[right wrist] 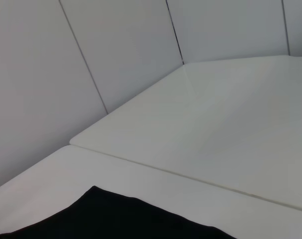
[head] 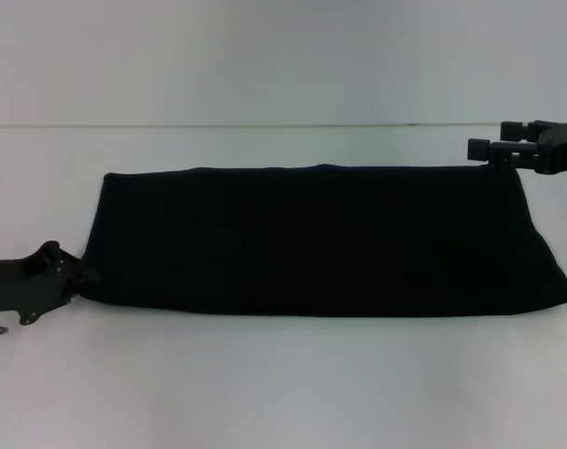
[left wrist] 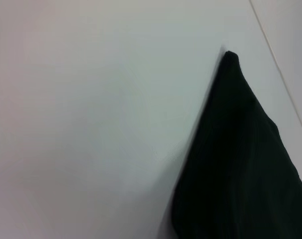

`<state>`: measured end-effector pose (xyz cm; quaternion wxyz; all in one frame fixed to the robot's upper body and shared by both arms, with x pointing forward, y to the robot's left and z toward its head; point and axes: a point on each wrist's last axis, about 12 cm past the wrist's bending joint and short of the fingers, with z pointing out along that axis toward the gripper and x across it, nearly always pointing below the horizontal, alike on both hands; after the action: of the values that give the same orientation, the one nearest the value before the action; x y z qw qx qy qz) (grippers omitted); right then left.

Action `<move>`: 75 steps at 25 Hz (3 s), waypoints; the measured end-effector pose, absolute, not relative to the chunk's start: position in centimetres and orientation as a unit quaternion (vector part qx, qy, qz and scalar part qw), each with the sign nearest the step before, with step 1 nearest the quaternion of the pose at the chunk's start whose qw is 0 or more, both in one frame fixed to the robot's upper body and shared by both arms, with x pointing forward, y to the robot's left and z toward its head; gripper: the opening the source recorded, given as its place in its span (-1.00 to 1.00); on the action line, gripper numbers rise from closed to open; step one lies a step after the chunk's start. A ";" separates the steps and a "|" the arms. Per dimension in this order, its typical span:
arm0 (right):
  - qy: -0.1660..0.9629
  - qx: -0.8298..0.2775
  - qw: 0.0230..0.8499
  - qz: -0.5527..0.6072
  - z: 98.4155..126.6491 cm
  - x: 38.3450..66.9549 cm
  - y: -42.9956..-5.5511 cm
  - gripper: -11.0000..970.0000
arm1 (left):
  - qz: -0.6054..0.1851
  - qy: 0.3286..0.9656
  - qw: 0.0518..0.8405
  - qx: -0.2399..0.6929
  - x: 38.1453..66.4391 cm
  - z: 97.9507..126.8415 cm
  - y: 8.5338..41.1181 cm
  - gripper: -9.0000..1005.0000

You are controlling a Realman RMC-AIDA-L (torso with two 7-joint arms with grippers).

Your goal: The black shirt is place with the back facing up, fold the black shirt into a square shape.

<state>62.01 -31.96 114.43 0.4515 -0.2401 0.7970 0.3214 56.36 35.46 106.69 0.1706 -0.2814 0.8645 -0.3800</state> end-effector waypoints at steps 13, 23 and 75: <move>0.792 -0.207 0.467 0.334 113.9 62.0 -31.4 0.89 | -0.362 0.881 0.238 -0.190 53.3 106.6 38.4 -0.79; 0.780 -0.170 0.493 0.347 113.6 62.5 -30.1 0.89 | -0.268 0.903 0.279 -0.187 49.3 108.4 44.8 -0.76; 0.847 -0.123 0.394 0.336 112.5 60.8 -33.9 0.89 | -0.628 0.692 0.242 0.260 55.2 111.3 18.9 0.07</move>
<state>60.84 -33.93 112.50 0.3938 -0.1231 0.8467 0.3360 55.24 18.86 111.25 0.2418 0.2600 0.6923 -0.6283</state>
